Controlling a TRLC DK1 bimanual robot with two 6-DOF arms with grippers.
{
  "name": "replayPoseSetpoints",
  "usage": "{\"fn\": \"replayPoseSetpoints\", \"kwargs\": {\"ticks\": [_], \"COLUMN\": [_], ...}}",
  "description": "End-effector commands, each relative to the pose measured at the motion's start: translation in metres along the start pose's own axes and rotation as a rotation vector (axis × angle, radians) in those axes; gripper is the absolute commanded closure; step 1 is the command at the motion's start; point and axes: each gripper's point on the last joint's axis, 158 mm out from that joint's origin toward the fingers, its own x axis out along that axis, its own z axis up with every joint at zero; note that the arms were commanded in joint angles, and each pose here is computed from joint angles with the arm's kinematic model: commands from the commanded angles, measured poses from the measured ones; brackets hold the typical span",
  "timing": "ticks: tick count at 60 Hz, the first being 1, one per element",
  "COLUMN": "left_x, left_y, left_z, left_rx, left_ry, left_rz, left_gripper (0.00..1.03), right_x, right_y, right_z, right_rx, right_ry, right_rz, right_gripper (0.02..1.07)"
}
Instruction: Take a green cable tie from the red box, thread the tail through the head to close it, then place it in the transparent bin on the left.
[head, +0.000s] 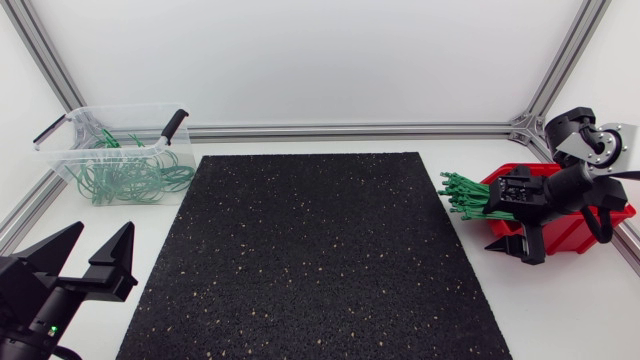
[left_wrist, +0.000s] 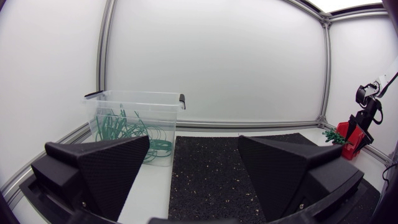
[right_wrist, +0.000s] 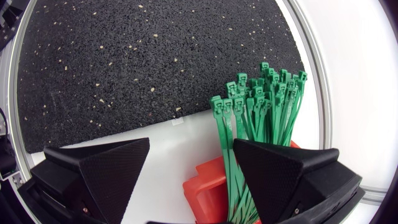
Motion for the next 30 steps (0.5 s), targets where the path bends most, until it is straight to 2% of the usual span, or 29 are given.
{"fn": "replayPoseSetpoints", "kwargs": {"ticks": [1, 10, 30], "left_x": [0.002, 0.002, 0.002], "left_y": [0.006, 0.008, 0.007], "left_z": [-0.026, -0.026, -0.026], "left_rx": [-0.018, -0.019, -0.019], "left_ry": [0.065, 0.066, 0.066], "left_rz": [0.025, 0.03, 0.028], "left_gripper": [0.04, 0.04, 0.04], "right_x": [0.014, 0.016, -0.008], "right_y": [0.016, 0.029, 0.045], "right_z": [-0.003, -0.004, -0.002], "right_rx": [-0.027, -0.045, -0.096], "right_ry": [0.014, 0.029, 0.031], "right_rz": [0.047, 0.067, 0.005], "right_gripper": [0.09, 0.09, 0.1]}}
